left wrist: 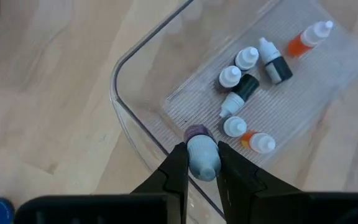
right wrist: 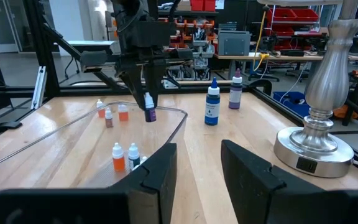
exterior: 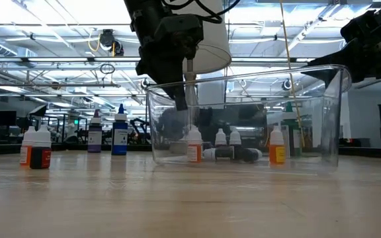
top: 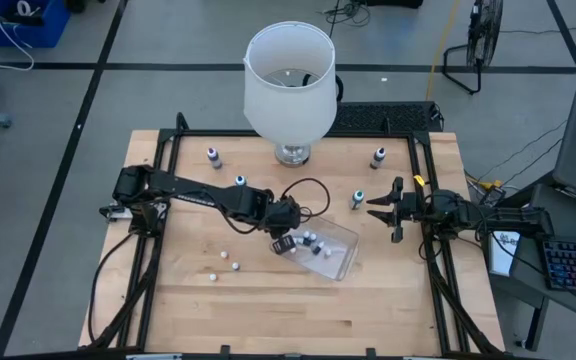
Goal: Pick & Place food coloring
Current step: Put the small purple food coloring bottle into the transparent bin
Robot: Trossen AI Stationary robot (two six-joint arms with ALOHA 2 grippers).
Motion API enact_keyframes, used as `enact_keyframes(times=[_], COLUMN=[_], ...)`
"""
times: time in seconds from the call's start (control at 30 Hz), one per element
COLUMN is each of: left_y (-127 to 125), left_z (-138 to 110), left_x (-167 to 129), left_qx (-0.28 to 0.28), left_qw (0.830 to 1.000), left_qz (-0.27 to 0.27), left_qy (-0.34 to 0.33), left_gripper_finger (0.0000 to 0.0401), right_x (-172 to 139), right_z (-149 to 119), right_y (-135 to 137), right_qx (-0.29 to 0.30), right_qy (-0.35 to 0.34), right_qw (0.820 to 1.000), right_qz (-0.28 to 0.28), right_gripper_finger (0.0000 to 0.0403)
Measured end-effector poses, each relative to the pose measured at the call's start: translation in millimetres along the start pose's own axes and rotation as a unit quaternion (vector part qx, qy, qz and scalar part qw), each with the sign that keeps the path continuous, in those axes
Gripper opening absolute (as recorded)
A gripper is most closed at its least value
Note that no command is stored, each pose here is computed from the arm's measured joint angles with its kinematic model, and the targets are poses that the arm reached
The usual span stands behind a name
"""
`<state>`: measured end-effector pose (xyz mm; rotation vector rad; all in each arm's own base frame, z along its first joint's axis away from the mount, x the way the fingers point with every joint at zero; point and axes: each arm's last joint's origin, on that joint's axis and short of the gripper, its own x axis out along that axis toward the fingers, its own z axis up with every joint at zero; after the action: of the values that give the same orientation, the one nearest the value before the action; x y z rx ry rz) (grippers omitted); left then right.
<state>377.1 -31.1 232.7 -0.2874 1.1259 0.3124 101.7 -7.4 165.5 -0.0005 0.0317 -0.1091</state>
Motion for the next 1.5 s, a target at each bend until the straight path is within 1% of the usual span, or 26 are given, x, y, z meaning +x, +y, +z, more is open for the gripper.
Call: enact_keyframes(times=[0.07, 0.13, 0.27, 0.37, 0.5, 0.73, 0.8, 0.87, 0.93, 1.13, 1.23, 1.5], left_y=[-1, -5, -6, -2, -3, 5, 6, 5, 5, -10, -13, -13], left_z=[2, 5, 15, 23, 31, 42, 41, 41, 37, 27, 23, 23], left_x=[0, 0, -7, -13, -21, -28, -27, -18, -6, 30, 38, 51], left_qx=[0.01, 0.028, 0.054, 0.06, 0.086, 0.108, 0.113, 0.116, 0.125, 0.161, 0.171, 0.161], left_qw=[1.0, 0.999, 0.996, 0.996, 0.992, 0.989, 0.989, 0.99, 0.991, 0.986, 0.984, 0.986], left_qz=[-0.013, -0.04, -0.057, -0.053, -0.056, -0.038, -0.036, -0.033, -0.029, -0.043, -0.043, -0.045], left_qy=[-0.009, -0.016, -0.037, -0.05, -0.071, -0.092, -0.087, -0.076, -0.047, 0.004, 0.016, 0.025], left_gripper_finger=[0.0059, 0.0059, 0.0059, 0.0059, 0.0059, 0.0059, 0.0059, 0.0059, 0.0059, 0.0059, 0.0059, 0.0059], right_x=[0, 0, 0, 0, 0, 0, 0, 0, 0, 0, 0, 0], right_z=[0, 0, 0, 0, 0, 0, 0, 0, 0, 0, 0, 0], right_y=[0, 0, 0, 0, 0, 0, 0, 0, 0, 0, 0, 0], right_qx=[0.0, 0.0, 0.0, 0.0, 0.0, 0.0, 0.0, 0.0, 0.0, 0.0, 0.0, 0.0], right_qy=[0.0, 0.0, 0.0, 0.0, 0.0, 0.0, 0.0, 0.0, 0.0, 0.001, 0.001, 0.001], right_qw=[1.0, 1.0, 1.0, 1.0, 1.0, 1.0, 1.0, 1.0, 1.0, 1.0, 1.0, 1.0], right_qz=[0.0, 0.0, 0.0, 0.0, 0.0, 0.0, 0.0, 0.0, 0.0, 0.0, 0.0, 0.0], right_gripper_finger=[0.0114, 0.0114, 0.0114, 0.0114, 0.0114, 0.0114, 0.0114, 0.0114, 0.0114, 0.0114, 0.0114, 0.0114])
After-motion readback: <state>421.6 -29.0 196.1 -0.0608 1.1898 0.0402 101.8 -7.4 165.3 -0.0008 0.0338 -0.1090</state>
